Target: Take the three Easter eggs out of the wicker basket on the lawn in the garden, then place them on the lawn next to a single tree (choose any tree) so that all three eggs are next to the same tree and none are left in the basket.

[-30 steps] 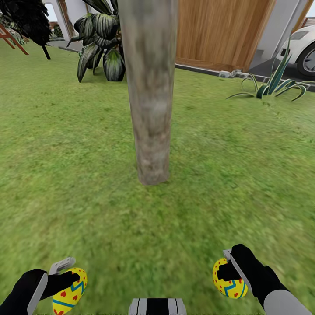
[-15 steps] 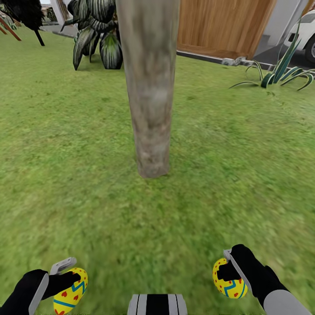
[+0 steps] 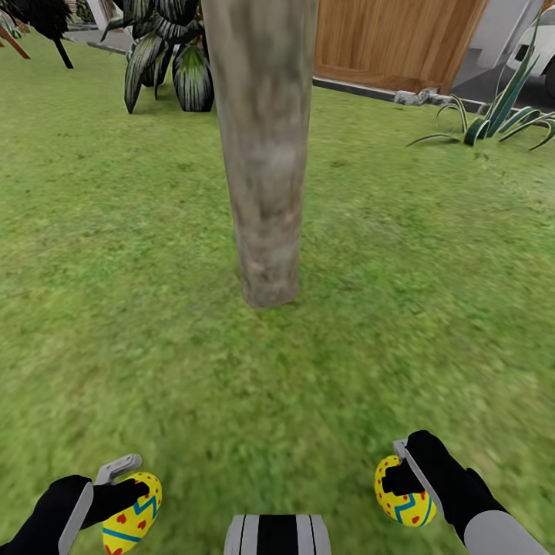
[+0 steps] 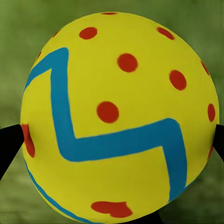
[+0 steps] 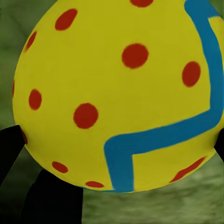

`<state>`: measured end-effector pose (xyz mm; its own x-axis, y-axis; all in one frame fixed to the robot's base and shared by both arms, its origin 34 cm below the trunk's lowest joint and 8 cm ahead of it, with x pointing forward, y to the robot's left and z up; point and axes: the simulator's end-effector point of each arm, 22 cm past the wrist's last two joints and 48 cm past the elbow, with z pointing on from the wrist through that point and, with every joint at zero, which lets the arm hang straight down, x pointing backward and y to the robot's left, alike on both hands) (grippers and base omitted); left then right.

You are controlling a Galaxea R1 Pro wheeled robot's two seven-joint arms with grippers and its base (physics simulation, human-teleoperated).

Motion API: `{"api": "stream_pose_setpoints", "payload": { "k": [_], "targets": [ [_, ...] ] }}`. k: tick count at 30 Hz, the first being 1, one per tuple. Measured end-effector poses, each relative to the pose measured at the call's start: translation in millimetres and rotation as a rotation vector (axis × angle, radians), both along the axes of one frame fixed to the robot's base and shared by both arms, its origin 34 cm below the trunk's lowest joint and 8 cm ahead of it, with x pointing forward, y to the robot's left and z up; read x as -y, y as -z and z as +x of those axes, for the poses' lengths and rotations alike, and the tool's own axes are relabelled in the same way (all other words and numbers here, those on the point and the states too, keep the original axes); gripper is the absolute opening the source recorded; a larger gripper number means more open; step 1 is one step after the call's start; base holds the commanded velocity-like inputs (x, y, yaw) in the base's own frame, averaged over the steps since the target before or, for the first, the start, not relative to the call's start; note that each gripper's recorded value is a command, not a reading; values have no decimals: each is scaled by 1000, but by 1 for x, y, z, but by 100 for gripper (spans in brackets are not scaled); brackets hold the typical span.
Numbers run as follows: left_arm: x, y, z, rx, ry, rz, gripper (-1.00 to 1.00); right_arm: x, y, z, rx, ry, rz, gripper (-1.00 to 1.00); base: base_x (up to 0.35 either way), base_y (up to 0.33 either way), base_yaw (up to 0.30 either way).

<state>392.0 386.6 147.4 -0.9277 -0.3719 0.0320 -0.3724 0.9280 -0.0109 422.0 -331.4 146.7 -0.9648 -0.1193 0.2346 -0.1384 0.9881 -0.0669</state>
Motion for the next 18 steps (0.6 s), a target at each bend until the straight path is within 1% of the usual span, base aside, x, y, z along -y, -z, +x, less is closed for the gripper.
{"api": "stream_pose_setpoints", "payload": {
  "k": [4,5,18],
  "targets": [
    [-1,0,0,1,-2,0,-100,1,0,0,2,0,-3,-100,0,0,0],
    [-1,0,0,2,-2,0,100,2,0,0,2,0,-3,100,0,0,0],
    [-2,0,0,3,-7,2,100,1,0,0,1,0,-2,100,0,0,0]
  ]
}}
